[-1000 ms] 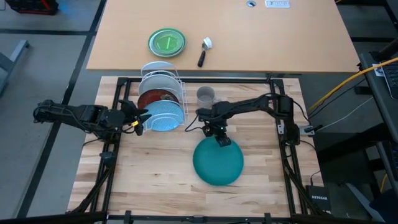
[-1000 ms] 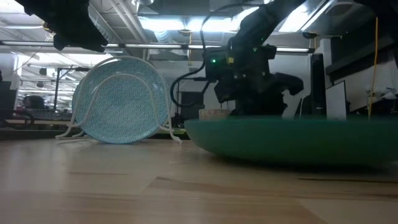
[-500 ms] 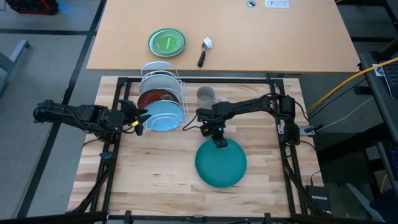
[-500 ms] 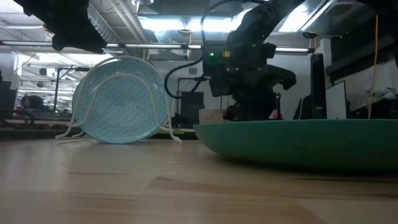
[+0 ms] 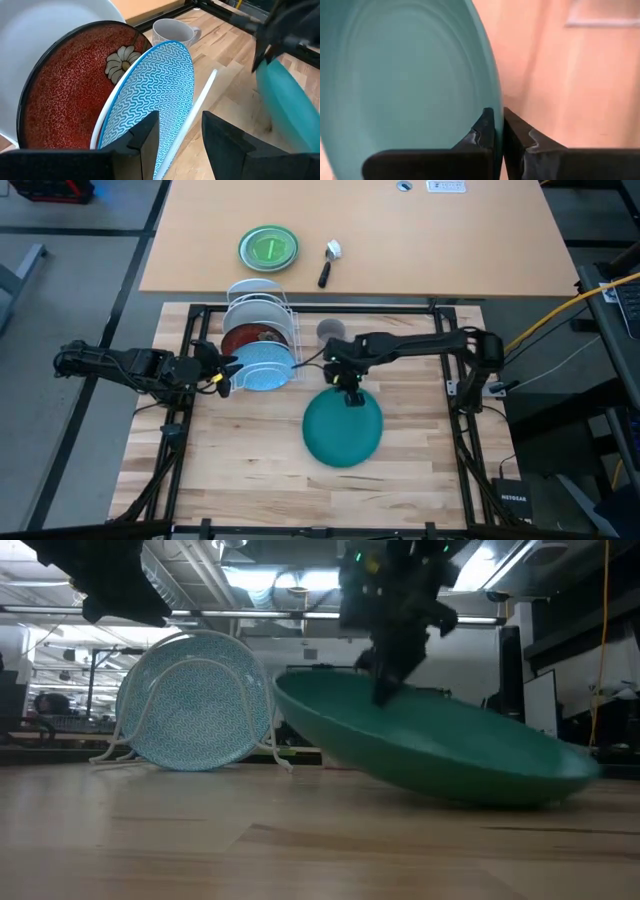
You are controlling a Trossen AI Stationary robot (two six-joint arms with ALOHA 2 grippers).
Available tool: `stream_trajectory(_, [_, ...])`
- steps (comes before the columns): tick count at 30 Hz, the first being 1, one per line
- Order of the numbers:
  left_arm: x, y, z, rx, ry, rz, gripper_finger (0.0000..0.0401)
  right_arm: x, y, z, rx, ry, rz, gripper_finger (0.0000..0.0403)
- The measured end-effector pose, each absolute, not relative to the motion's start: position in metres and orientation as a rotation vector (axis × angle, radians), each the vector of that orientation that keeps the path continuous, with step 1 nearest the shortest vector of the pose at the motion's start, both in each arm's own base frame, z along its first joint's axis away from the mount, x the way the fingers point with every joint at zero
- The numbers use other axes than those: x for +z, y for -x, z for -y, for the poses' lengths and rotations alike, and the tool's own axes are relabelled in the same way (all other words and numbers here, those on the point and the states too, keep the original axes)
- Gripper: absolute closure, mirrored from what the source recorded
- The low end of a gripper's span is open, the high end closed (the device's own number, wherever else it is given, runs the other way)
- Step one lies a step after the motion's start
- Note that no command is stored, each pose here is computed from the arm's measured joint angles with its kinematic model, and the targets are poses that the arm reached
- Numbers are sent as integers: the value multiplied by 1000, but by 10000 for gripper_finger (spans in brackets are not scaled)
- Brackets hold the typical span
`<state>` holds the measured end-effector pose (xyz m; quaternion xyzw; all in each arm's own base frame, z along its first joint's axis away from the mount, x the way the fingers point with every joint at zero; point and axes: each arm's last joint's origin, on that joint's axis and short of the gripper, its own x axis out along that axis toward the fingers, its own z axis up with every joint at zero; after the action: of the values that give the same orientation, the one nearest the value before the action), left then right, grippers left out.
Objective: Sort dishes
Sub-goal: Put the green plate into the dish rack
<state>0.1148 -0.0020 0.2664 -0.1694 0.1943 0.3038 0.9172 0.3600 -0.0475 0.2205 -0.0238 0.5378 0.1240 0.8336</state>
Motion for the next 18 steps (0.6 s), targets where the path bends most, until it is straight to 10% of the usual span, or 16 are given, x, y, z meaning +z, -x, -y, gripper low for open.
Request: stream_trajectory(18, [266,-115,2,633,387,-387,264,396,-335,58,-287,358,-685,387])
